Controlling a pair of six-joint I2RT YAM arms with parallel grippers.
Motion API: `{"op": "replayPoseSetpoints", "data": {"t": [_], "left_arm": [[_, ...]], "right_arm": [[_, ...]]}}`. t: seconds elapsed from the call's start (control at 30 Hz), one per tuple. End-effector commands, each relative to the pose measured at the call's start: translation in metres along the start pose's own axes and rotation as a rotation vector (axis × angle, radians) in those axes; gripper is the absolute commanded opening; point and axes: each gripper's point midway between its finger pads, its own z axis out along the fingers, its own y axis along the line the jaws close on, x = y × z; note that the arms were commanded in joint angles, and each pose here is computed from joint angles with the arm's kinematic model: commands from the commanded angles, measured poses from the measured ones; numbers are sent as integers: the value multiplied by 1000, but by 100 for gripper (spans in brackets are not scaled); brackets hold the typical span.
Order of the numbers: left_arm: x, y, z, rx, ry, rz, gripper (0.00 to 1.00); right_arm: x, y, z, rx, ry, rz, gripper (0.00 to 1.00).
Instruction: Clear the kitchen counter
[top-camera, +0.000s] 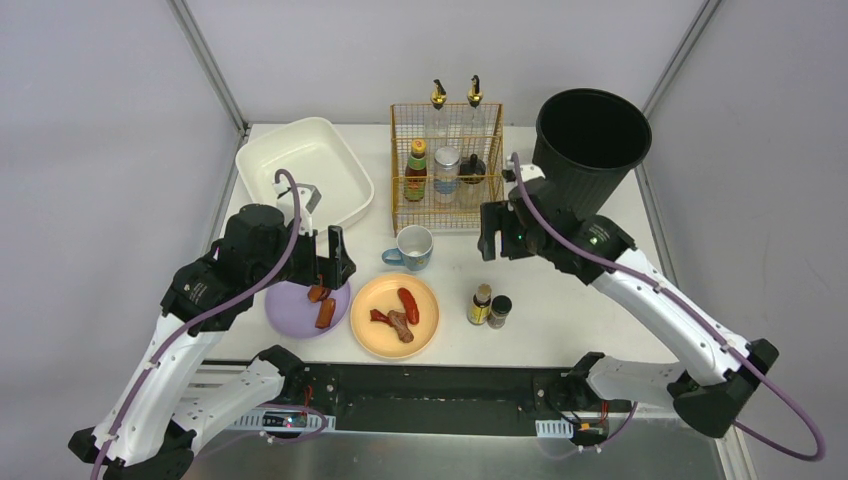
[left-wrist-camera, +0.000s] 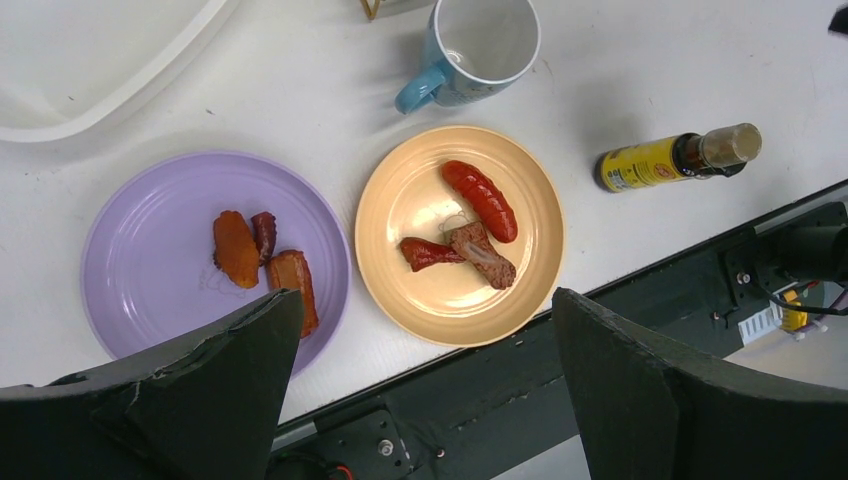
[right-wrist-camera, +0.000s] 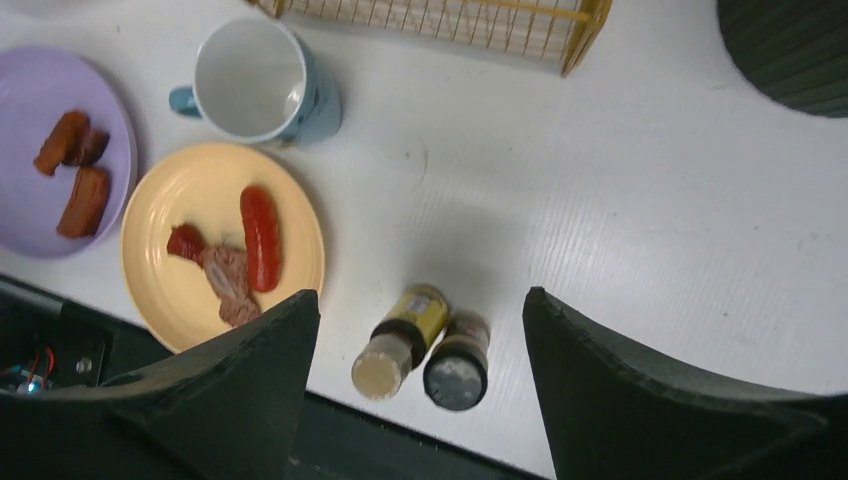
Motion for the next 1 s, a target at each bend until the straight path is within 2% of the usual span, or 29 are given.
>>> {"op": "replayPoseSetpoints", "data": {"t": [0.0,0.27,0.67,0.97], "left_arm": [[-4,0,-6,-7,-22,-27,100],[-1,1,-9,-7,-33,-43,100],[4,1,-10,2,-32,-51,100],[6,3,-9,-8,-32,-46,100]], "right_arm": [[31,14,-23,-101,43,20,78],[64,30,-30,-162,101,40,78],[91,30,1,-49,144,27,78],[98,32,15,30,177,-42,68]]}}
